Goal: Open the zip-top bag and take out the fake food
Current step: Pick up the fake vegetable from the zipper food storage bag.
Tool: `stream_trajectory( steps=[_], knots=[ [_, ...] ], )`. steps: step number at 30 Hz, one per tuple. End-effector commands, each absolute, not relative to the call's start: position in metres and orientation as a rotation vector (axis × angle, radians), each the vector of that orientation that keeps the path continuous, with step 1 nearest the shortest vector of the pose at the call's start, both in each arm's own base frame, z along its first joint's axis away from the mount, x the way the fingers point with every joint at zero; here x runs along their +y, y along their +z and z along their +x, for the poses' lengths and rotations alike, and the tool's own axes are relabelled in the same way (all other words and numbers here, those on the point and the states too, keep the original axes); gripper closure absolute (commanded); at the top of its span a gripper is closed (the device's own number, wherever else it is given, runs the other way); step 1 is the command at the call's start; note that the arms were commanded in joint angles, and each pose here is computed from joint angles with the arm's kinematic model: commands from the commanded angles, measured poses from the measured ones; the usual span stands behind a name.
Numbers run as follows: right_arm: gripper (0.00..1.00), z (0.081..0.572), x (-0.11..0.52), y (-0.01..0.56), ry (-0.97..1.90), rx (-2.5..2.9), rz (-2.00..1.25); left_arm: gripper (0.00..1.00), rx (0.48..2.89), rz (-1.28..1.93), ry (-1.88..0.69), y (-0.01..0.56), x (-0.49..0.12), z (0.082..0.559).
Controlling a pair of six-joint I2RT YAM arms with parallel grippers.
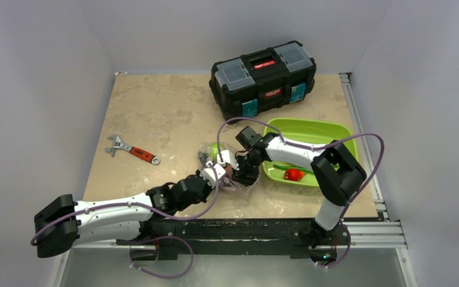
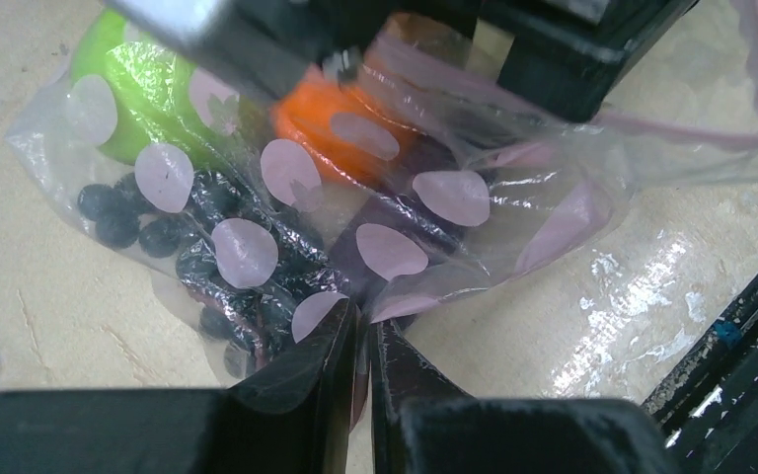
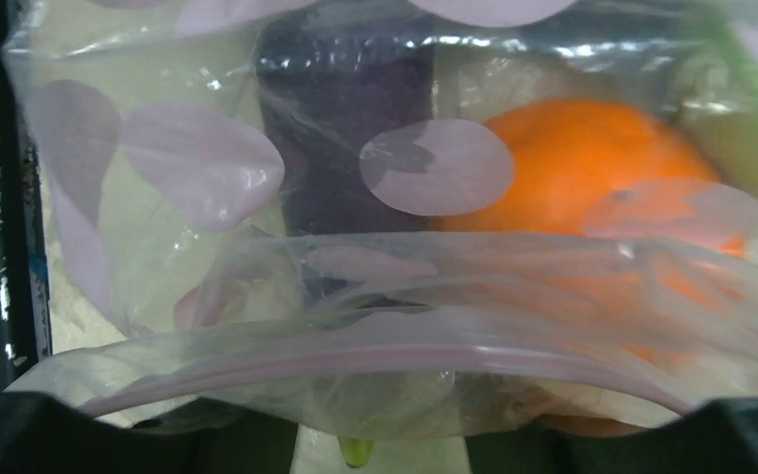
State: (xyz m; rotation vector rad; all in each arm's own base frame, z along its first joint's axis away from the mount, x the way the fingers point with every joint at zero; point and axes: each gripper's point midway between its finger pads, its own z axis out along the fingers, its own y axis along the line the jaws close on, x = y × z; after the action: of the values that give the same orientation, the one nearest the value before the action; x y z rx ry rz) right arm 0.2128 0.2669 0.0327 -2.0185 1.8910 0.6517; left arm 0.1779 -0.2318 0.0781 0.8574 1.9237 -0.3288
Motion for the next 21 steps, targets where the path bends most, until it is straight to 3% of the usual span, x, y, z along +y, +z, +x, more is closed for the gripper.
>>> stream_trajectory(
  steps=[1, 5, 10, 21],
  knots=[
    [0.53, 0.219, 0.270, 0.019, 0.527, 1.896, -2.019, 0.91, 1.912, 0.802, -0.391, 0.081, -0.239, 0.178],
    [0.76, 0.212, 0.273, 0.024, 0.584, 1.886, -2.029, 0.91, 1.914, 0.798, -0.389, 0.081, -0.238, 0.178],
    [0.90, 0.195, 0.286, 0.061, 0.762, 1.835, -2.015, 0.86, 1.925, 0.788, -0.380, 0.082, -0.236, 0.179],
    [0.95, 0.187, 0.270, 0.108, 0.751, 1.768, -2.003, 0.20, 1.930, 0.777, -0.399, 0.089, -0.233, 0.175]
  ],
)
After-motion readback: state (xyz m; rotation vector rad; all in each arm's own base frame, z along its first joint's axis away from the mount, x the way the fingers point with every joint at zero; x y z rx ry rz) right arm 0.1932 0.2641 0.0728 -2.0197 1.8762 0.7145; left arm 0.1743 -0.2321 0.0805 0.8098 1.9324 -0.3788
